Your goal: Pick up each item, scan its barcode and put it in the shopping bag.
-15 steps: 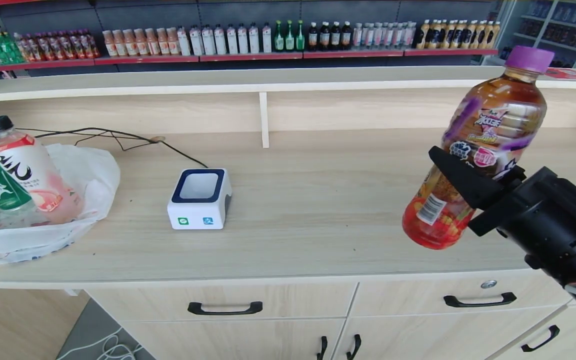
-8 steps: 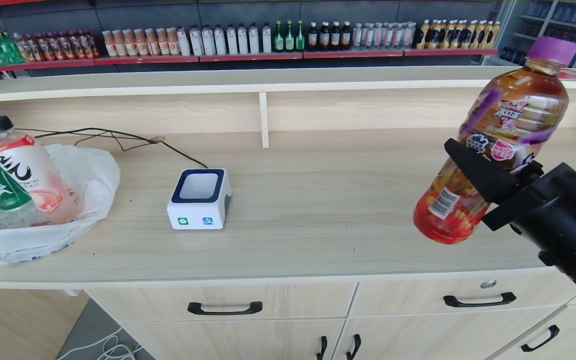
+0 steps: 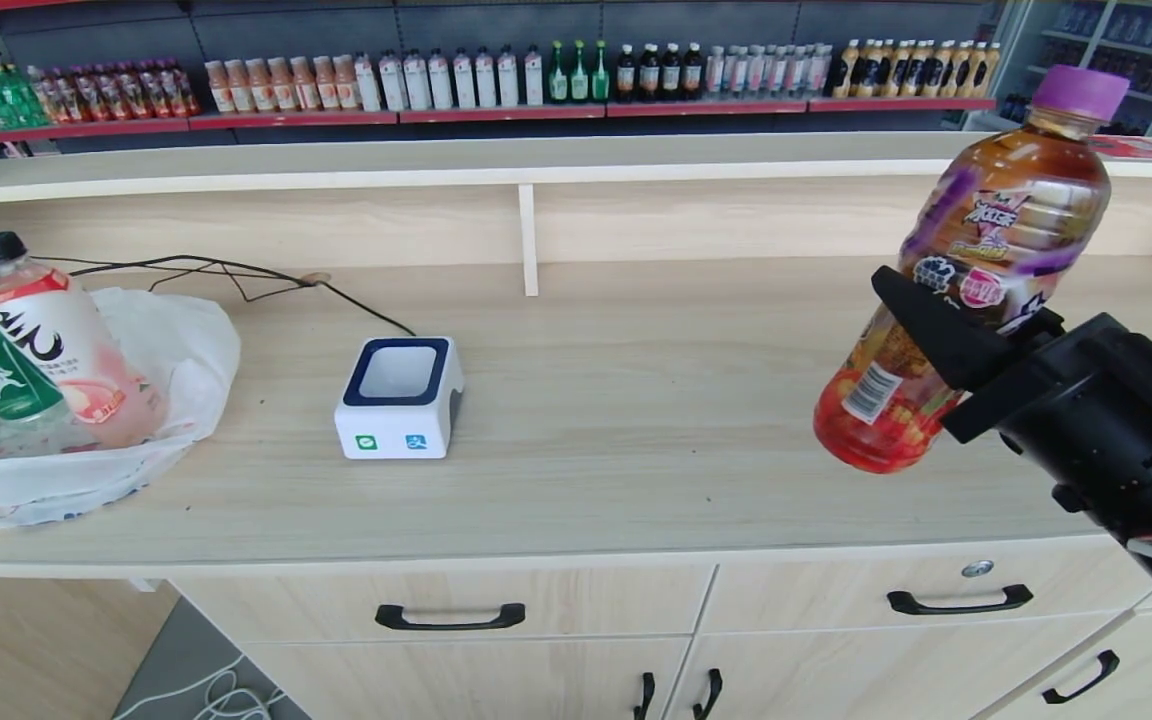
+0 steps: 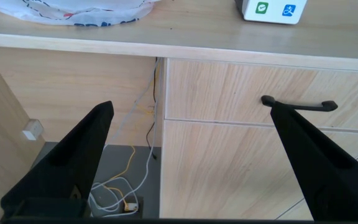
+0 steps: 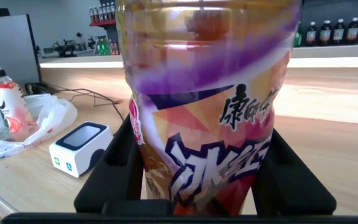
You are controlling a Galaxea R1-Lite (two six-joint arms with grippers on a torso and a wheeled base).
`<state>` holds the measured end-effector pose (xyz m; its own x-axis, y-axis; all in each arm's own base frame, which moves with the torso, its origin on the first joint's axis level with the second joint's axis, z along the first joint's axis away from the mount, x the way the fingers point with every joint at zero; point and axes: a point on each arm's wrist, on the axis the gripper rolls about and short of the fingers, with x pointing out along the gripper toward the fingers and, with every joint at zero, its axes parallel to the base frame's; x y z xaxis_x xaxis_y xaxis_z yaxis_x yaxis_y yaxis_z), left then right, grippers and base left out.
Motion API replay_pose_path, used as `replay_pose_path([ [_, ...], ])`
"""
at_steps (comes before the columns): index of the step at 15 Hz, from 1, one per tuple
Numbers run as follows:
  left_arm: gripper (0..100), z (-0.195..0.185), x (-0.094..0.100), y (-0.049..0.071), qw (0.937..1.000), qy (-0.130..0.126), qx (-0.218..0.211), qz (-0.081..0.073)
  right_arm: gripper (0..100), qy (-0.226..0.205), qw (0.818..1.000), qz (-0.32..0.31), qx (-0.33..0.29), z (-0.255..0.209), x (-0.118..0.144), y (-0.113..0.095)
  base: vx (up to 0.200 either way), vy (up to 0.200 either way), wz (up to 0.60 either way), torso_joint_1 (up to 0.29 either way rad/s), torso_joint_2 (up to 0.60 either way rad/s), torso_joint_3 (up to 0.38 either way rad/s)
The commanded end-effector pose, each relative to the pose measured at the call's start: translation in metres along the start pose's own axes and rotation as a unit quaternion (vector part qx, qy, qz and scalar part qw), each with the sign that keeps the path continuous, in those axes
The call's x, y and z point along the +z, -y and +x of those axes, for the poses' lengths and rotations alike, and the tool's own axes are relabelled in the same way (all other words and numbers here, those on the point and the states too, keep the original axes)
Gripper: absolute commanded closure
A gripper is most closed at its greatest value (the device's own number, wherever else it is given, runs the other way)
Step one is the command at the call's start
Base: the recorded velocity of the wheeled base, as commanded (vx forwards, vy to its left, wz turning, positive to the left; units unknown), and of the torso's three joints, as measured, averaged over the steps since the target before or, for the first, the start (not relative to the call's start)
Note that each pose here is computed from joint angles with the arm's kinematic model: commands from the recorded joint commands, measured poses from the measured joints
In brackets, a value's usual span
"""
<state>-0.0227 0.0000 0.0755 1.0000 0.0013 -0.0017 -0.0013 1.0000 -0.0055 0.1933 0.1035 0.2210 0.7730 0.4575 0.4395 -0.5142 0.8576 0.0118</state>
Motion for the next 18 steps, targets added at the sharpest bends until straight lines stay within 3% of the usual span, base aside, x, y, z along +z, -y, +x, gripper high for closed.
replay_pose_path([
  [1, 0, 0.0001, 0.0000, 0.0000, 1.0000, -0.001, 0.000, 0.000, 100, -0.005, 1.000, 0.000, 0.000, 0.0027, -0.0039, 0.0001, 0.000, 0.000, 0.00, 0.000, 0.00, 0.000],
  [18, 0, 0.0001, 0.0000, 0.0000, 1.0000, -0.001, 0.000, 0.000, 100, -0.008, 1.000, 0.001, 0.001, -0.0009, -0.0039, -0.0001, 0.000, 0.188, 0.00, 0.003, 0.00, 0.002],
])
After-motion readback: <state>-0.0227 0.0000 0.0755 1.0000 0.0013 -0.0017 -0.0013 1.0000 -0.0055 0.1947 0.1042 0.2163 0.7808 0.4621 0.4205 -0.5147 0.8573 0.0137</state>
